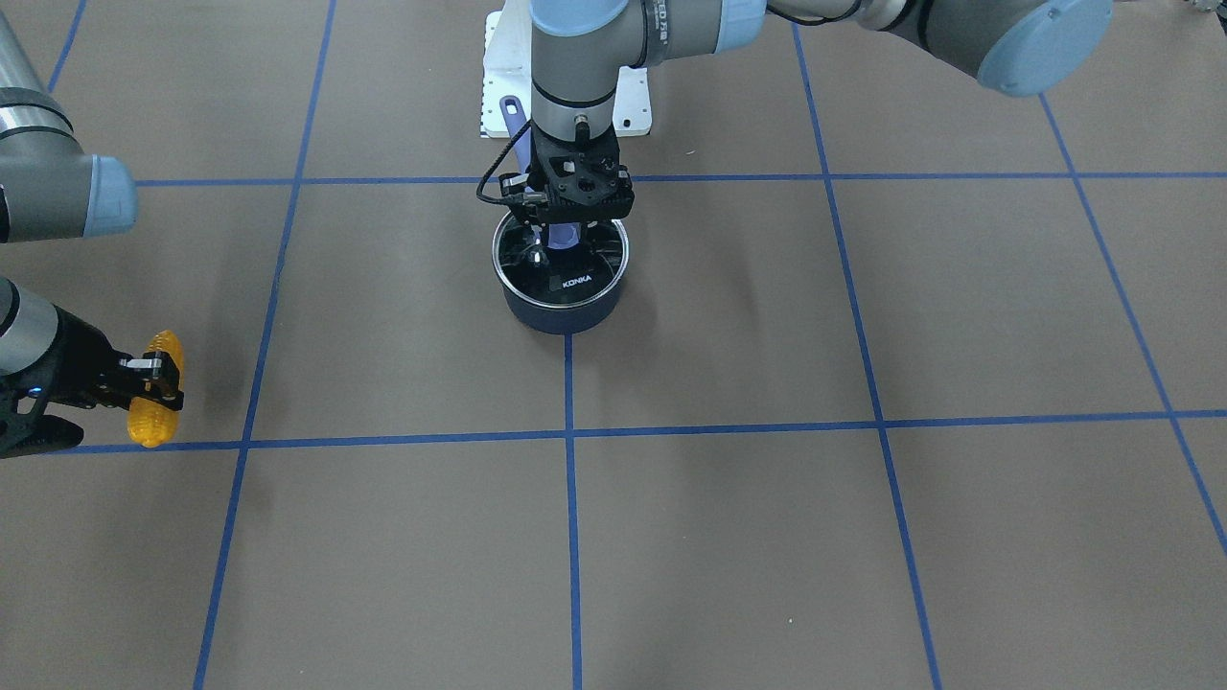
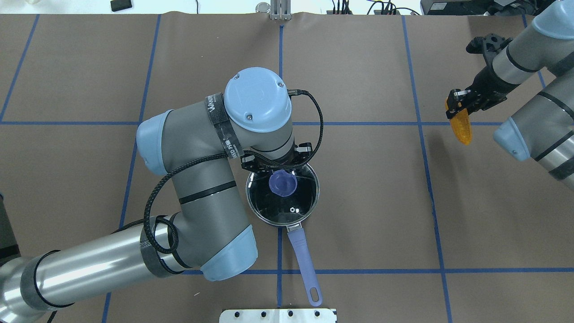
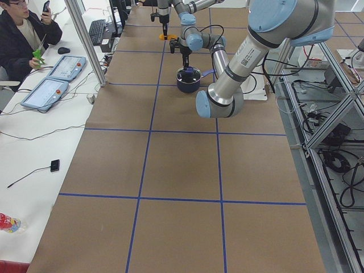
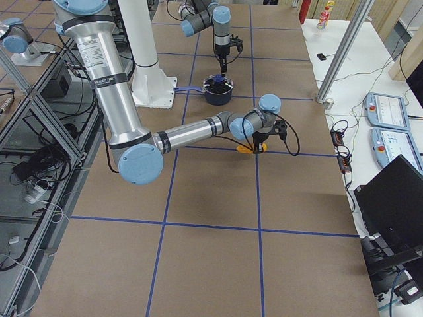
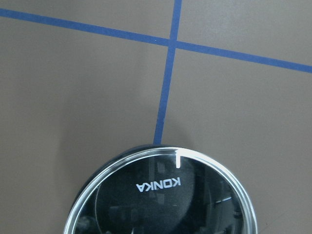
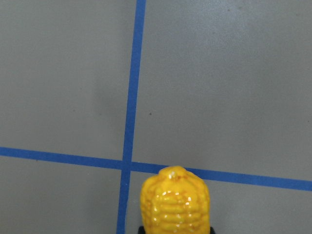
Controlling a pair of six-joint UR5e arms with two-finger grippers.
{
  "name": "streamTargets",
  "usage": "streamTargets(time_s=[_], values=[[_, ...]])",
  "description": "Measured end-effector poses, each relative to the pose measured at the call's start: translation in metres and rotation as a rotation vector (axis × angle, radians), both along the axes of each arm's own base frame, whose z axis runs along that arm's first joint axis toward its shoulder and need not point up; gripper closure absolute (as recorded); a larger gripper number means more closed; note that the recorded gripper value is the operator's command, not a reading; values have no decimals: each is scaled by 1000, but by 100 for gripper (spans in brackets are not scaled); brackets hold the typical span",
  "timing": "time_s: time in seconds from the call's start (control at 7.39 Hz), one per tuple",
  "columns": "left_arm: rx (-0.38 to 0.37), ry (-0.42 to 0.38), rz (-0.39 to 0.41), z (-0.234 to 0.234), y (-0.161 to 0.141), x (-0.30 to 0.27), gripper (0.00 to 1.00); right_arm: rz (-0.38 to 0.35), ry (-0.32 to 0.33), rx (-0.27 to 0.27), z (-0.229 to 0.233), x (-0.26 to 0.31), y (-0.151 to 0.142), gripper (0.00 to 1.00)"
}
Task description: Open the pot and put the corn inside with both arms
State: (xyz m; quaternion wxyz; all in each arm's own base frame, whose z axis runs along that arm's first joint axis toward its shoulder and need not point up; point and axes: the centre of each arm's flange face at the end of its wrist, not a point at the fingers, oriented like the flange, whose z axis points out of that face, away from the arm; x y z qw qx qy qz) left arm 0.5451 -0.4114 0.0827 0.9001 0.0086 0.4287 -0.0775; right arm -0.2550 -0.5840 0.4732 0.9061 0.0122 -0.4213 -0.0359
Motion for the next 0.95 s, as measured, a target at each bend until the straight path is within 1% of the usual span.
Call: streamTargets(time_s=[0.14,0.27,0.54,0.68,0.95], values=[[3,-5,4,0,0,-1,26,1,1,-1,-2,0,-1,100],[4,-10,5,3,0,-1,14,1,1,-2,-2,0,-1,100],[5,-13,10,5,2,1,5,2,1,-1,-3,0,-2,100],[7,-10,11,4,3,0,4,2,0,-1,-3,0,-2,100],[18,-13,27,4,8,5,3,1,-1,0,-4,0,-2,100]])
